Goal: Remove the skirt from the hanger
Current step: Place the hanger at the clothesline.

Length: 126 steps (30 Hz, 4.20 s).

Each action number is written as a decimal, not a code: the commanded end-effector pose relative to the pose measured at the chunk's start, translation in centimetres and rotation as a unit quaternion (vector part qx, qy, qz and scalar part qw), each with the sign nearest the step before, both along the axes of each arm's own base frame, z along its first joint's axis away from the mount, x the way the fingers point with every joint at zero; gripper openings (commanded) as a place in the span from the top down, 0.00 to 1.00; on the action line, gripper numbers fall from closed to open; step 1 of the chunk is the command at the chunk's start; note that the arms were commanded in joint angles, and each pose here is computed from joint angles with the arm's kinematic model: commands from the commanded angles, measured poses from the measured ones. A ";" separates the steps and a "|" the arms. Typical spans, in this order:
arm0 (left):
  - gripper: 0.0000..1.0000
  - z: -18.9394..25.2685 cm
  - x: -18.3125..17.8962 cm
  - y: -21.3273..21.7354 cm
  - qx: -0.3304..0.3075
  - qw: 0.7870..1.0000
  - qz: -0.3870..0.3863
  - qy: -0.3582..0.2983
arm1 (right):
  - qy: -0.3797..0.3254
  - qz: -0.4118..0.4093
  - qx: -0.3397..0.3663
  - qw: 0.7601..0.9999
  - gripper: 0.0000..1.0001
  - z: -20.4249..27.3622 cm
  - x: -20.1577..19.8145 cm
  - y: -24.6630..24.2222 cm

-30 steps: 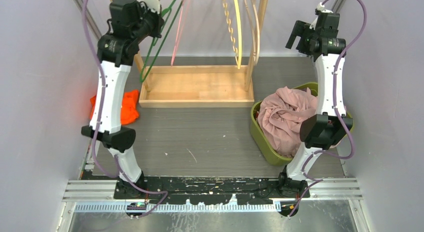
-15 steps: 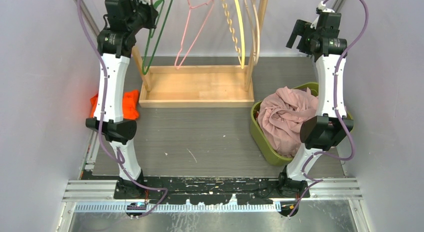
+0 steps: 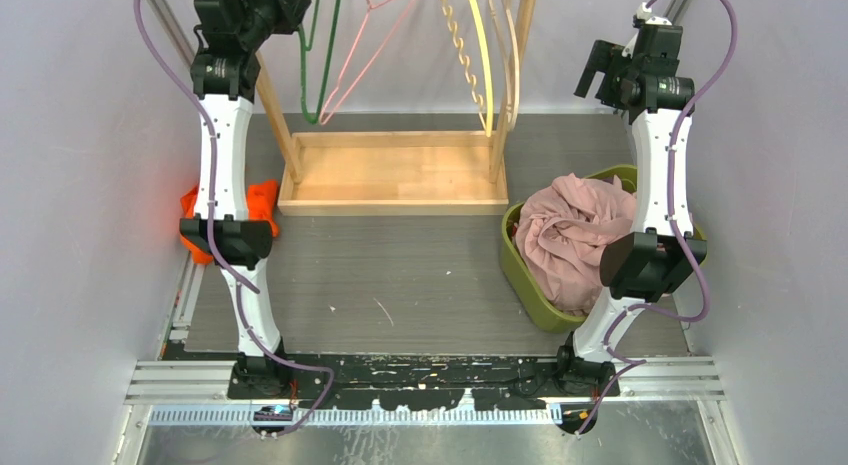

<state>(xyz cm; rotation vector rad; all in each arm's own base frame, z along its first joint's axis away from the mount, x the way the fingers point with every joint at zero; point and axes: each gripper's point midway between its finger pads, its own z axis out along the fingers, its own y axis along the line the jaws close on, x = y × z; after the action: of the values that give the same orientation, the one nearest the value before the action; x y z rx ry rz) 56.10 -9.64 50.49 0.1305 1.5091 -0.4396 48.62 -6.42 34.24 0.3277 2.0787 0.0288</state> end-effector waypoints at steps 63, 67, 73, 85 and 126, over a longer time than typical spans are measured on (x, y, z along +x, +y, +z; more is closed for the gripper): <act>0.92 -0.3 -3.7 0.5 -0.018 0.998 -0.002 0.064 | -0.065 -0.001 0.009 0.998 0.00 3.6 0.6 0.5; 0.92 -1.3 -3.3 0.0 -0.005 0.997 0.001 0.072 | -0.068 -0.001 0.010 0.998 0.00 3.9 0.6 0.5; 0.94 1.3 -3.2 -2.9 0.031 0.997 -0.074 -0.008 | -0.067 0.001 0.015 0.998 0.00 3.7 0.6 0.7; 0.98 2.5 -2.6 -5.2 0.068 0.982 -0.151 -0.087 | -0.056 -0.004 -0.004 0.998 0.00 3.1 0.3 0.1; 1.00 8.8 -0.8 -1.6 -0.036 0.978 -0.077 -0.193 | -0.059 -0.003 0.011 0.998 0.00 3.6 1.7 0.2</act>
<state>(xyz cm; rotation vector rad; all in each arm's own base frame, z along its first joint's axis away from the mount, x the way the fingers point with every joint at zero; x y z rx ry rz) 56.47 -12.67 54.15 0.3221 1.2806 -0.5710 50.61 -6.32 34.71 0.3660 2.0383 0.0707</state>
